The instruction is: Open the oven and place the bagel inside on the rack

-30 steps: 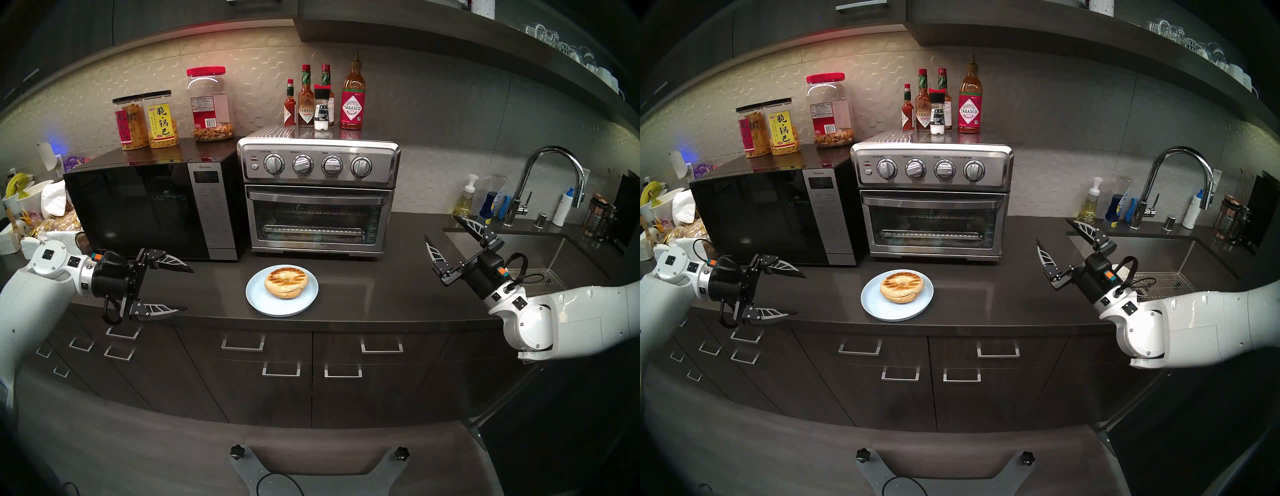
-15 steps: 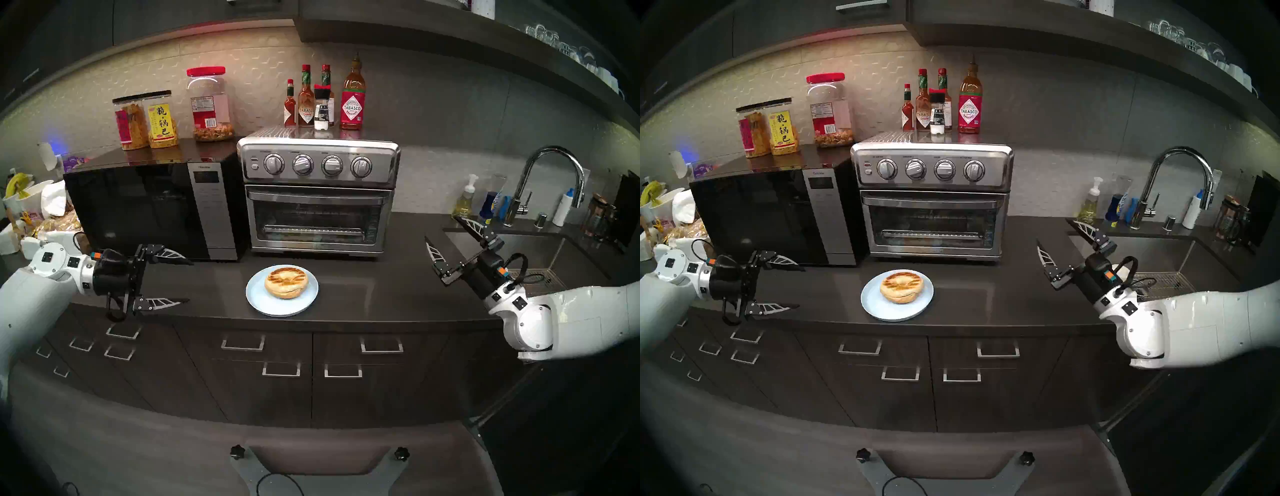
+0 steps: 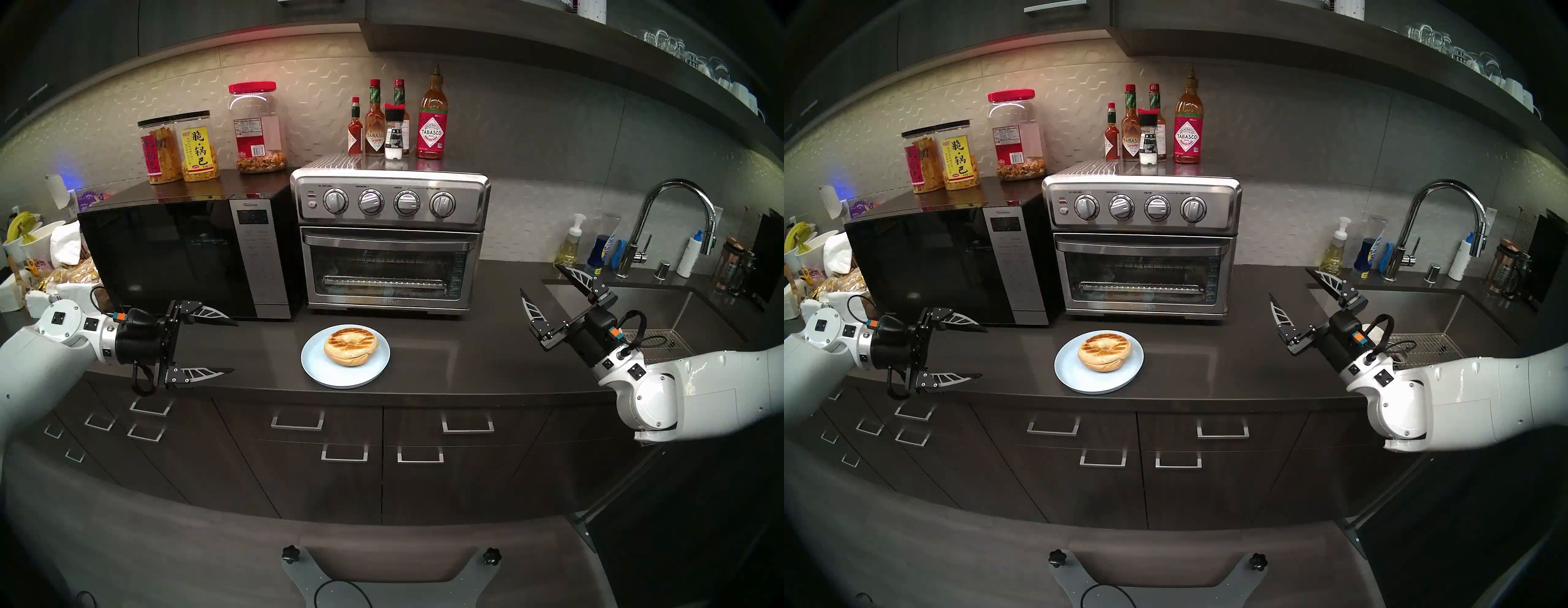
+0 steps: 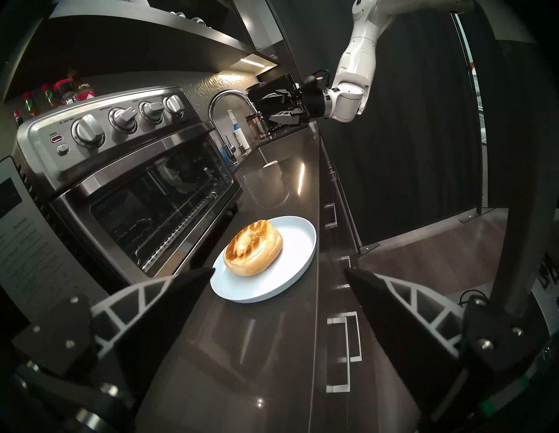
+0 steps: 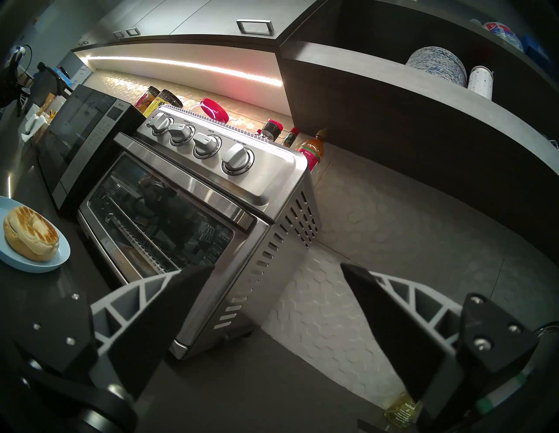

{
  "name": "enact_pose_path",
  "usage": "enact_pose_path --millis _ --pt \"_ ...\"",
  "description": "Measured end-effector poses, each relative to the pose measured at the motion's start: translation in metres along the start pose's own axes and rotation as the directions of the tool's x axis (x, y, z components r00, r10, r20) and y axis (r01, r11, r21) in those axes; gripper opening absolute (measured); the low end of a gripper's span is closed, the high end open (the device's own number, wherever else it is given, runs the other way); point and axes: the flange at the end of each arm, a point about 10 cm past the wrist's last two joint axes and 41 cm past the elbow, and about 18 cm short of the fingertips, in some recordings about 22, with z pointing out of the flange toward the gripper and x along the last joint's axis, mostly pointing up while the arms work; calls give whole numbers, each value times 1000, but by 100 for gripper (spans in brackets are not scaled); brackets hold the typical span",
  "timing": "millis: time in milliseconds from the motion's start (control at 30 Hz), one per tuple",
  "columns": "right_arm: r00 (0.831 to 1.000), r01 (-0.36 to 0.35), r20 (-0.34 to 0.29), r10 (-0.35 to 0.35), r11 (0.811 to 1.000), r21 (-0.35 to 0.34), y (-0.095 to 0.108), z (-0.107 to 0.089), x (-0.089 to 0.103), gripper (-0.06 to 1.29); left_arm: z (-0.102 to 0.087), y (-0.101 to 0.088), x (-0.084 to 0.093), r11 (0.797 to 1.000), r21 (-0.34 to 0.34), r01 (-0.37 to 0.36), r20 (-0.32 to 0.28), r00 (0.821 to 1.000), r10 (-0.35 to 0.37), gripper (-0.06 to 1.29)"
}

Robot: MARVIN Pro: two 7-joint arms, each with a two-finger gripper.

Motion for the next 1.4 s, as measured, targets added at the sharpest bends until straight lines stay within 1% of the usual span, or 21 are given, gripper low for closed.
enact_pose_path --millis 400,533,867,1200,1400 --pt "1000 0 0 0 1000 0 0 0 0 123 -3 1 0 1000 13 -13 11 1000 13 123" --pt "1000 0 0 0 1000 0 0 0 0 123 -6 -1 0 999 31 -20 10 1000 20 123" --pt "1000 0 1 0 1000 1 0 0 0 123 -15 -6 -5 994 100 -44 12 999 43 123" --pt "1000 0 1 0 1000 2 -1 -1 -1 123 -17 -8 -9 987 144 -76 12 997 75 123" --pt "1000 0 1 0 1000 2 -1 -1 -1 123 -16 -8 -9 983 158 -94 11 996 93 123"
